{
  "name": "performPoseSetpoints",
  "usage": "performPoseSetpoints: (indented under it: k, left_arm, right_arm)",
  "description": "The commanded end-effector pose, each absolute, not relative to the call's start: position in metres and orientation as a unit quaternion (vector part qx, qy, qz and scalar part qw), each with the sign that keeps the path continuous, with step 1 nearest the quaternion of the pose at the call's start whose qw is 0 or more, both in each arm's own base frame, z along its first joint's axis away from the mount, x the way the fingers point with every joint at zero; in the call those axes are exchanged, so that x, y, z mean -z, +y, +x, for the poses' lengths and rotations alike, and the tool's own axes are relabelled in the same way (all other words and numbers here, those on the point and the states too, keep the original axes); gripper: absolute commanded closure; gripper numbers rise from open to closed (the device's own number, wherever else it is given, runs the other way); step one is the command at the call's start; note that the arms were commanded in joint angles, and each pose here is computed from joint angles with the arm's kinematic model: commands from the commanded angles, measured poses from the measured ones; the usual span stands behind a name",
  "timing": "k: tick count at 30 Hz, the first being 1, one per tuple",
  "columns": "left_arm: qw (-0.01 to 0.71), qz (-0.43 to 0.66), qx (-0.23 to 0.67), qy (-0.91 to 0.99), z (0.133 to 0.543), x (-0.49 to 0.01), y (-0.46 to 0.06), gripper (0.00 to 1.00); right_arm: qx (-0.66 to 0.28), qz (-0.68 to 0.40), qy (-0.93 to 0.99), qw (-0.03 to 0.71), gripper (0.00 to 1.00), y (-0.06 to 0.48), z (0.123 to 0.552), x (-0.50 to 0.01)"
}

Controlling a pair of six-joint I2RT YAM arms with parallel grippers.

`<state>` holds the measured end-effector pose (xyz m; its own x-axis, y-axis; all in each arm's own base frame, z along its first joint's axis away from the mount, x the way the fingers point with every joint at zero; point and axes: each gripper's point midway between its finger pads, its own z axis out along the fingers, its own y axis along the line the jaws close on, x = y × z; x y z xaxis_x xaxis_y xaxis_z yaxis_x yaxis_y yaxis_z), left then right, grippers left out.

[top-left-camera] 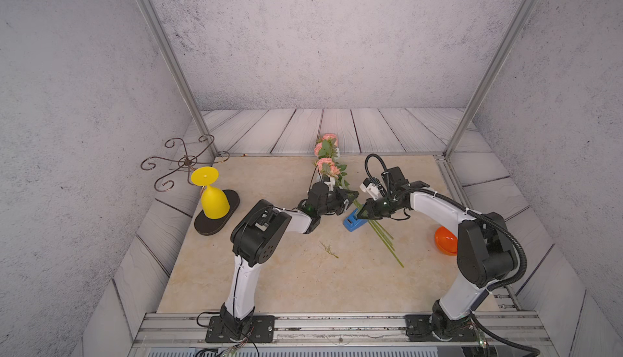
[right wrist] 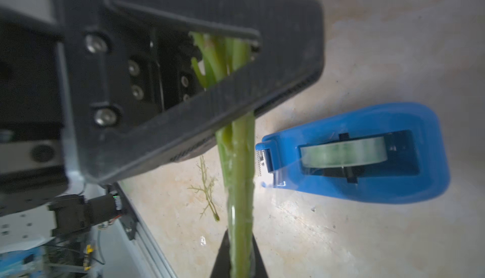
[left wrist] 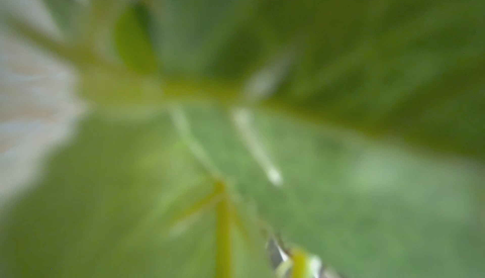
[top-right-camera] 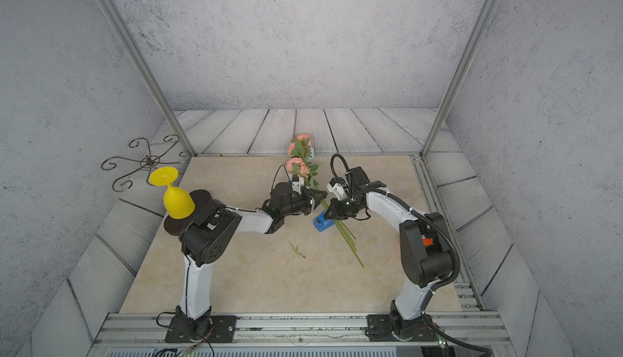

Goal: Wrap bouquets with tape
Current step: Wrap the tape around the bouquet.

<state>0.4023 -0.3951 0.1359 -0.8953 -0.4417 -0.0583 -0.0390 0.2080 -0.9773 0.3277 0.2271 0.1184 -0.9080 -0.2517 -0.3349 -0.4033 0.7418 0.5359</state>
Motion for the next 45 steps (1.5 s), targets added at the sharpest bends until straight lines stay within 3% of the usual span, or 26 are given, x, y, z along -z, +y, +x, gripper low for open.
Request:
performPoseSetpoints:
  k: [1, 10, 13, 15, 17, 21, 26, 32, 38, 45]
  left_arm:
    - [0.147, -0.11, 0.552, 0.813, 0.384, -0.129, -0.394, 0.75]
    - [0.06, -0.128, 0.491, 0.86, 0.363, -0.104, -0.408, 0.71]
    - [0.054, -0.13, 0.512, 0.847, 0.365, -0.109, -0.416, 0.78]
    - [0.054, -0.126, 0.517, 0.845, 0.366, -0.114, -0.419, 1.0]
    - [0.058, -0.118, 0.519, 0.845, 0.368, -0.121, -0.42, 1.0]
    - [0.069, -0.119, 0.542, 0.829, 0.372, -0.128, -0.42, 1.0]
    - [0.114, -0.107, 0.582, 0.798, 0.385, -0.142, -0.414, 1.0]
    - [0.177, -0.081, 0.656, 0.729, 0.399, -0.174, -0.417, 1.0]
    - [0.227, -0.064, 0.691, 0.684, 0.4, -0.194, -0.411, 1.0]
    - [0.262, -0.071, 0.71, 0.65, 0.405, -0.205, -0.402, 1.0]
  right_arm:
    - [-0.187, -0.215, 0.945, 0.163, 1.0, 0.198, 0.332, -0.127]
    - [-0.097, -0.279, 0.938, 0.182, 1.0, 0.213, 0.333, -0.123]
    - [-0.093, -0.28, 0.934, 0.2, 1.0, 0.216, 0.334, -0.123]
    - [-0.097, -0.285, 0.932, 0.201, 1.0, 0.218, 0.332, -0.124]
    - [-0.111, -0.29, 0.929, 0.2, 1.0, 0.221, 0.328, -0.124]
    - [-0.155, -0.264, 0.933, 0.188, 0.85, 0.223, 0.322, -0.125]
    - [-0.27, -0.167, 0.932, 0.177, 0.48, 0.22, 0.318, -0.133]
    - [-0.434, -0.062, 0.89, 0.128, 0.36, 0.225, 0.327, -0.135]
    - [-0.534, -0.01, 0.838, 0.113, 0.41, 0.233, 0.345, -0.145]
    - [-0.509, -0.015, 0.857, 0.077, 0.79, 0.23, 0.339, -0.122]
